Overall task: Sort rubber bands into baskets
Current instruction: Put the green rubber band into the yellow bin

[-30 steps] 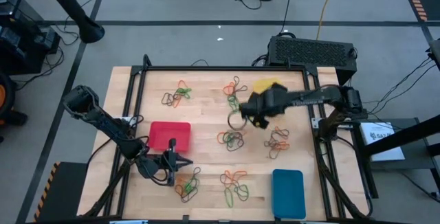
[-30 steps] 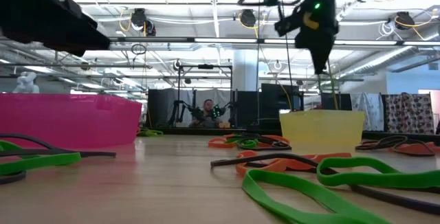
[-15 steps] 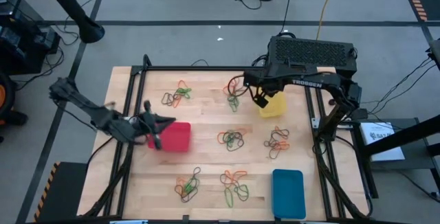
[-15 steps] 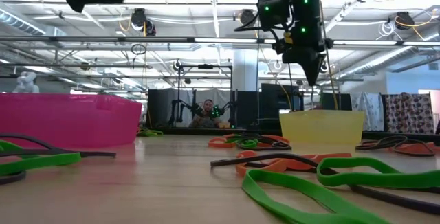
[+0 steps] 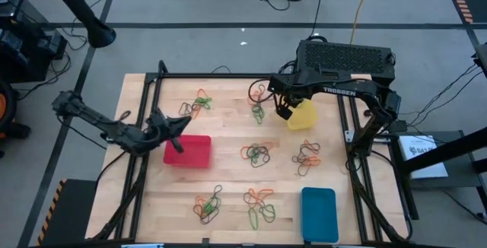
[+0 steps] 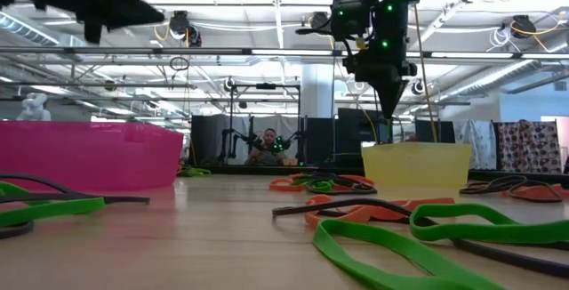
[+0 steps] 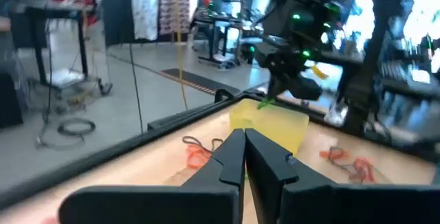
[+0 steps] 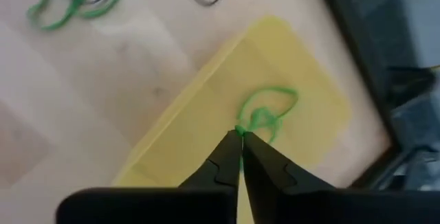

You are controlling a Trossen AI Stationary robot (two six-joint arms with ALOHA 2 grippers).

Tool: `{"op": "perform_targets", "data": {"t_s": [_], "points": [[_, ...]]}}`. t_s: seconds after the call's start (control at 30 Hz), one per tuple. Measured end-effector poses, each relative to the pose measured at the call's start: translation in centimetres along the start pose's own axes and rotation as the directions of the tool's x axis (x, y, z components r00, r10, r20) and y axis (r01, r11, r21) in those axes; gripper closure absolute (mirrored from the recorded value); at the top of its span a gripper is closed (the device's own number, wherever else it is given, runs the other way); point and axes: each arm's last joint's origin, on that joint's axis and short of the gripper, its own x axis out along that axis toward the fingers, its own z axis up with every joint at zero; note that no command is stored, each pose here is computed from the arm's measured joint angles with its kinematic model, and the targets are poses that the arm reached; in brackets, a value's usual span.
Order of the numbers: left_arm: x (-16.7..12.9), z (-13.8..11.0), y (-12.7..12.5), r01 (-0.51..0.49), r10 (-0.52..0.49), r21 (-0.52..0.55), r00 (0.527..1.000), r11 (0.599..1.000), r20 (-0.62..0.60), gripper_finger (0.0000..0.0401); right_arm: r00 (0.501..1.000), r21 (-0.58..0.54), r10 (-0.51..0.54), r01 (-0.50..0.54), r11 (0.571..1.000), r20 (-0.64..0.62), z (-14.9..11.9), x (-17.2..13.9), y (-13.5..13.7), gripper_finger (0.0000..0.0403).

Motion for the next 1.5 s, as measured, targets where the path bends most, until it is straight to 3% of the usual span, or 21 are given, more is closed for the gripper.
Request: {"op": "perform_targets", "data": {"t_s": [0.07,0.2,0.3,0.43,0.57,0.7,0.83,1.0,1.2,1.3,1.5], "points": [[0.4,-0.9,0.0,-0.014,0.015,-0.064,1.000,0.998,0.011,0.0384,0.999,0.010,0.044,-0.044,0.999,-0.023,0.0,0.2,-0.4,0.0372],[1.3,-2.6,-0.6,0.040,-0.042,-0.046,0.998,0.998,-0.046,0.0384,0.995,0.015,0.091,-0.091,0.996,-0.044,0.2,0.5,-1.4,0.0331],[2.0,-2.1,-1.4,0.061,-0.063,-0.045,0.998,0.997,-0.030,0.0384,0.993,0.003,0.096,-0.096,0.995,-0.066,0.1,0.7,-2.0,0.0297],[2.8,-2.3,-2.3,0.096,-0.092,0.065,0.994,0.993,-0.056,0.0384,0.994,-0.069,0.098,-0.101,0.993,-0.044,0.4,0.9,-2.7,0.0263],[3.9,-2.6,-2.5,0.063,-0.057,0.151,0.997,0.987,-0.049,0.0384,0.984,-0.089,0.125,-0.115,0.989,0.124,2.1,0.8,-2.5,0.0247],[5.1,-3.3,-1.8,-0.006,0.020,0.227,0.998,0.974,-0.060,0.0384,0.909,-0.201,0.265,-0.208,0.957,0.321,4.0,0.0,-1.2,0.0247],[6.4,-3.6,-0.7,-0.083,0.102,0.252,0.993,0.964,-0.063,0.0384,0.858,-0.285,0.349,-0.252,0.925,0.376,4.8,0.1,0.8,0.0255],[7.6,-3.3,0.7,-0.098,0.121,0.291,0.991,0.952,-0.060,0.0384,0.871,-0.297,0.367,-0.274,0.915,0.328,5.5,2.7,4.2,0.0268],[8.5,-3.0,1.6,0.042,-0.017,0.292,0.996,0.955,-0.087,0.0384,0.913,-0.367,0.368,-0.286,0.885,0.175,4.9,6.8,8.4,0.0279],[8.8,-3.0,1.9,0.084,-0.059,0.283,0.994,0.955,-0.096,0.0384,0.917,-0.381,0.368,-0.288,0.879,0.155,4.9,8.1,9.5,0.0285],[9.0,-2.9,2.3,0.095,-0.071,0.275,0.993,0.957,-0.095,0.0384,0.942,-0.313,0.288,-0.226,0.923,0.171,5.1,9.6,10.0,0.0299]]}}
